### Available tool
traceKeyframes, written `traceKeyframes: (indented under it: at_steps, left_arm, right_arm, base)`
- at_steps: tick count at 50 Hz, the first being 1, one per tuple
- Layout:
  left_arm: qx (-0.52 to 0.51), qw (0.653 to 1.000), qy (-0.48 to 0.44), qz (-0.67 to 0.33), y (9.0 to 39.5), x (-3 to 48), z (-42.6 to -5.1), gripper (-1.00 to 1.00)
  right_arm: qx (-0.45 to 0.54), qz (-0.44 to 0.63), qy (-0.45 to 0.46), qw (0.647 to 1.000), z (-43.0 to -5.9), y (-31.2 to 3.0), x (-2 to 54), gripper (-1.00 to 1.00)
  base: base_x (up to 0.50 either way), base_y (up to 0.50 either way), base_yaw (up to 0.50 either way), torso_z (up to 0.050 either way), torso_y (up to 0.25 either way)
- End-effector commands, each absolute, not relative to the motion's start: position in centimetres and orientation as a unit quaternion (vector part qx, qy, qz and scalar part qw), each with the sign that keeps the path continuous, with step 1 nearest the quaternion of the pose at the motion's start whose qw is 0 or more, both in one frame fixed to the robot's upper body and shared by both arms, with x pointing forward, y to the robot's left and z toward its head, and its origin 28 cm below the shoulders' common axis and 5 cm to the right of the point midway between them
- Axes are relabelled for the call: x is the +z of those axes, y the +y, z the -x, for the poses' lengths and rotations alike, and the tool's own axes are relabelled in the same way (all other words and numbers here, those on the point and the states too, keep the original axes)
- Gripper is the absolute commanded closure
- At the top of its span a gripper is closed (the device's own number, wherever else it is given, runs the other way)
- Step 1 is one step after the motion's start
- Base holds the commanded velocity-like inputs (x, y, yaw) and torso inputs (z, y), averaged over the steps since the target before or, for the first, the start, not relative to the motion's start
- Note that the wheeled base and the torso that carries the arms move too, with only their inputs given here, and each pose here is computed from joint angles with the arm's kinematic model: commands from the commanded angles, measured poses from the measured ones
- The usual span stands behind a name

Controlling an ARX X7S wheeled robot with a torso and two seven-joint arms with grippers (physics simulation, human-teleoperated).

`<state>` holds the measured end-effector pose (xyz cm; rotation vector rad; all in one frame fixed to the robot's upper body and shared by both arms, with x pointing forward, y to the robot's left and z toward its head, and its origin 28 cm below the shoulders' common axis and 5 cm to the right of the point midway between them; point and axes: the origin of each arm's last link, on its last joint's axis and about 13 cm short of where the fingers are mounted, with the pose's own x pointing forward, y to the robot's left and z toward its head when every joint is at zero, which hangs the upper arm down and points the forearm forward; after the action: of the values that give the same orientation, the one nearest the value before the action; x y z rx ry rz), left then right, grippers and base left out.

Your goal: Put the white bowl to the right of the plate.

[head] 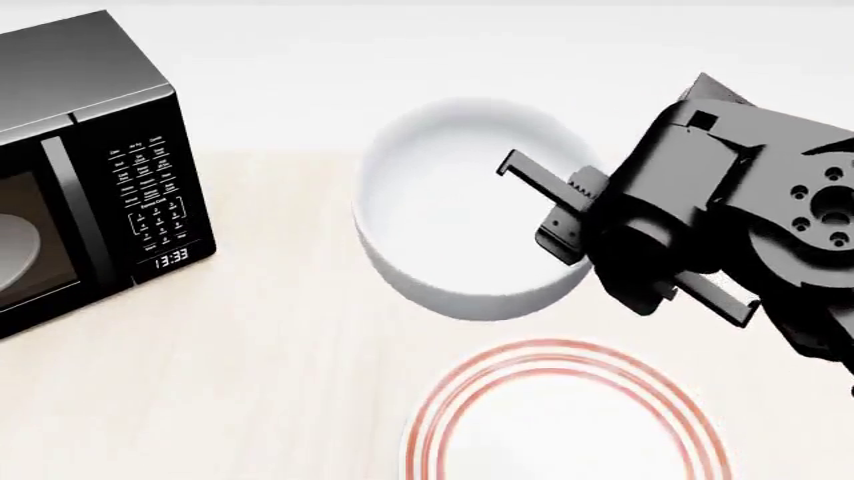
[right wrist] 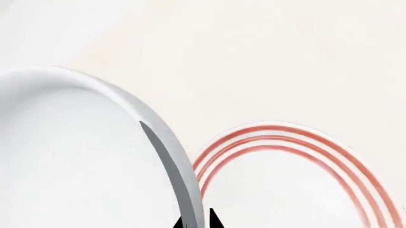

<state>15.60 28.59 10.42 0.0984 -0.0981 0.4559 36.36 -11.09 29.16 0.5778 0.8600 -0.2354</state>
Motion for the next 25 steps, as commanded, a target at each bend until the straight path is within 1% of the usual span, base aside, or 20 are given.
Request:
traceKeyframes:
  at_steps: [1, 25]
  left_arm:
    - [0.224, 0.972, -0.046, -0.052, 28.4, 10.3, -15.7, -1.0]
    - [0.219, 0.973, -0.037, -0.058, 28.1, 10.1, -16.2, -1.0]
  right_arm:
    - [-0.158, -0.312, 0.39, 0.852, -37.3, -15.1, 29.1, 1.0]
    - [-0.26, -0.386, 0.364, 0.807, -37.5, -23.4, 27.8, 1.0]
  base:
    - [0.0, 0.0, 0.0, 0.0, 0.0]
    - [0.0, 0.0, 0.0, 0.0, 0.0]
